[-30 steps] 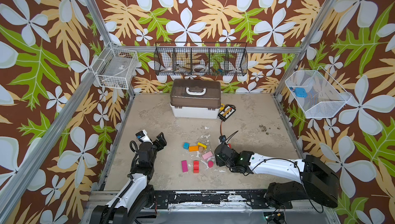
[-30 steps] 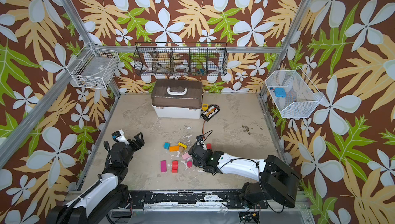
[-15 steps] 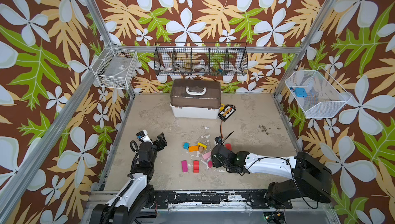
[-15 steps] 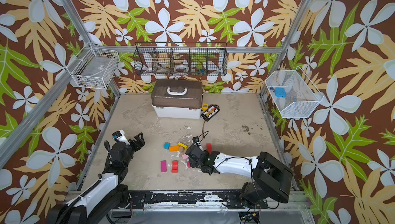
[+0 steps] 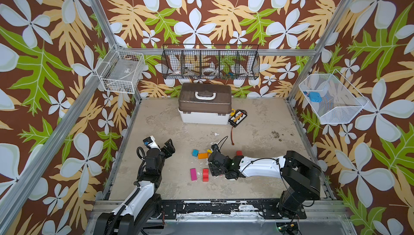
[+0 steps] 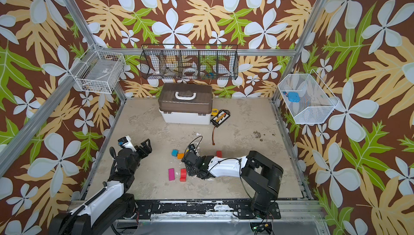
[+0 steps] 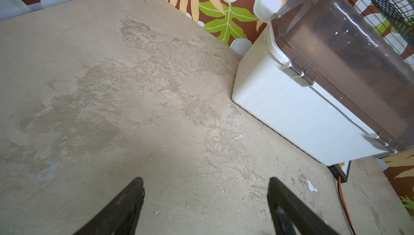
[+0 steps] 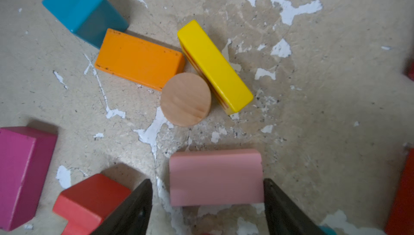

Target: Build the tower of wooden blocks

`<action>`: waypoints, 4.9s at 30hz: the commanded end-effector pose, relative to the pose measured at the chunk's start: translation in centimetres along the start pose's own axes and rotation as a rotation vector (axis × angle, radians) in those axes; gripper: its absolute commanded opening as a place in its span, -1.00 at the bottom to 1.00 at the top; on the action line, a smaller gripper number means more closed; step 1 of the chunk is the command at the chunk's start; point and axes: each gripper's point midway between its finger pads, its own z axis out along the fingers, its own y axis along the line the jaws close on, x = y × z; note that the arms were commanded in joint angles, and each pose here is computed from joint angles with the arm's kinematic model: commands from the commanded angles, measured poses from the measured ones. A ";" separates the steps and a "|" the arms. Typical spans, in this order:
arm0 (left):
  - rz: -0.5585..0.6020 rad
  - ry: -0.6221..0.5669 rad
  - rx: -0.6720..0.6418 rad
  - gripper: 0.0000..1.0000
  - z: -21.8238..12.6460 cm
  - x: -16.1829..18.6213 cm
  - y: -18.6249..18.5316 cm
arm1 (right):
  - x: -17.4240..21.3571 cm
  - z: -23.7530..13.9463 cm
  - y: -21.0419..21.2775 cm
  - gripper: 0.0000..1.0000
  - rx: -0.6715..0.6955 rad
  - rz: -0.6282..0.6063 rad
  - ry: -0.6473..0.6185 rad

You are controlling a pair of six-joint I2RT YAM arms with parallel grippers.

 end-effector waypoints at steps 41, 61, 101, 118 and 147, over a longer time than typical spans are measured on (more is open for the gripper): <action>0.000 -0.040 0.019 0.74 -0.2 -1.0 -0.6 | 2.3 -1.8 -10.6 0.58 0.338 0.167 -0.007; 0.000 -0.040 0.020 0.74 -0.3 -0.9 -0.6 | 0.6 -2.0 -9.1 0.47 0.248 0.212 -0.045; 0.001 -0.037 0.020 0.74 -0.2 -0.8 -0.6 | 1.9 -1.4 -14.3 0.63 0.308 0.283 -0.028; 0.002 -0.038 0.021 0.74 -0.2 -0.9 -0.6 | 1.9 -1.0 -14.5 0.43 0.315 0.284 -0.017; 0.001 -0.039 0.023 0.74 -0.2 -0.9 -0.6 | 2.4 -0.4 -15.7 0.30 0.348 0.302 0.000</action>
